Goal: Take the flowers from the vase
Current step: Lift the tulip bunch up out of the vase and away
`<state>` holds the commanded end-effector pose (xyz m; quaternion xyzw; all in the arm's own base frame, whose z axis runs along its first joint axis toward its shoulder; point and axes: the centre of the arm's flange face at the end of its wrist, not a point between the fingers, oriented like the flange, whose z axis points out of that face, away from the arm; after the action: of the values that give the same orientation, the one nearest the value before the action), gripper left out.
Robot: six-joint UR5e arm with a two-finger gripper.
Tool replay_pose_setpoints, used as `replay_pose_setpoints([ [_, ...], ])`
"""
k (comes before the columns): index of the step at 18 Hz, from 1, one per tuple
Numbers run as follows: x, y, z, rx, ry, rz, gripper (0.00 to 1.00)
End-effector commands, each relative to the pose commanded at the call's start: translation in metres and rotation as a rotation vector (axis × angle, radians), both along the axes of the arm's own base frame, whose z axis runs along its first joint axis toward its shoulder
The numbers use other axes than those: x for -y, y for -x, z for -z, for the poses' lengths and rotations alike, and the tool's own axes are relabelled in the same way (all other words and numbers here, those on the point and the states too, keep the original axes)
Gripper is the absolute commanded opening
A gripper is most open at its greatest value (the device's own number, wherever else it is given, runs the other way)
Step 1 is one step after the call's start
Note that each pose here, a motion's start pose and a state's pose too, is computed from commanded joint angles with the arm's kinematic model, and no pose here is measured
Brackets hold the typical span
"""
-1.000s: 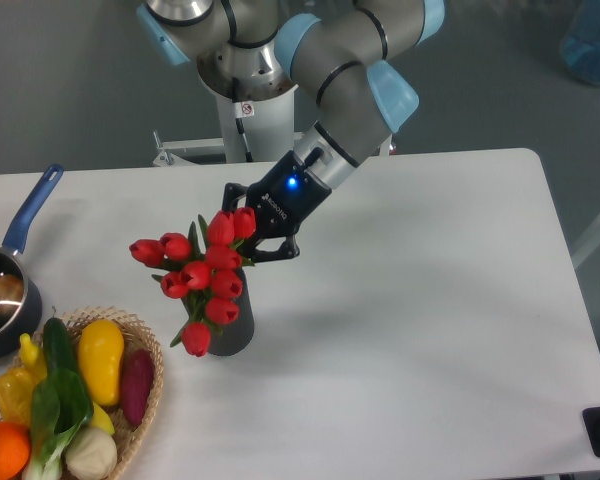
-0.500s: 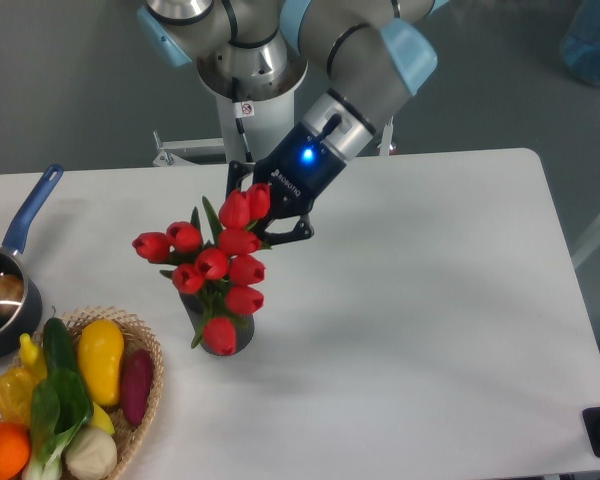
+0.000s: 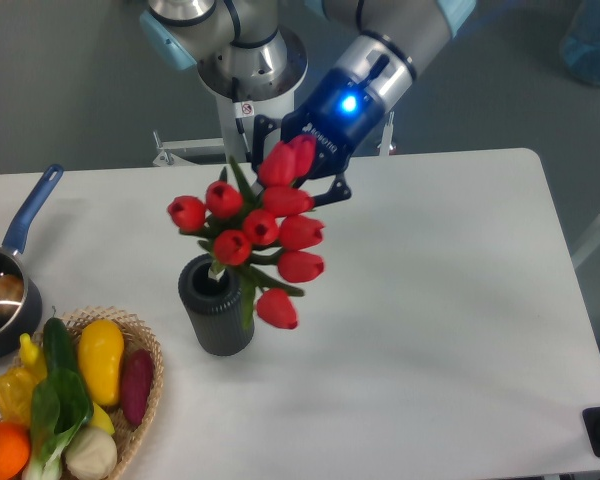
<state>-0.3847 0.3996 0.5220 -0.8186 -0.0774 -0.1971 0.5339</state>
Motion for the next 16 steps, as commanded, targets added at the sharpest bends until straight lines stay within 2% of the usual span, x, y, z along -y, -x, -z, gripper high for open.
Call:
replay_pose_setpoints([
  [3,0.017,0.014,-0.012,-0.022,0.001,-0.046,0.0],
  [7,0.06,0.034,-0.027,-0.084,0.014,-0.144,0.01],
  [11,0.07,0.04,-0.013,-0.163,0.186,-0.205,0.01],
  [16,0.084,0.047,0.011,-0.332,0.457,-0.23,0.01],
])
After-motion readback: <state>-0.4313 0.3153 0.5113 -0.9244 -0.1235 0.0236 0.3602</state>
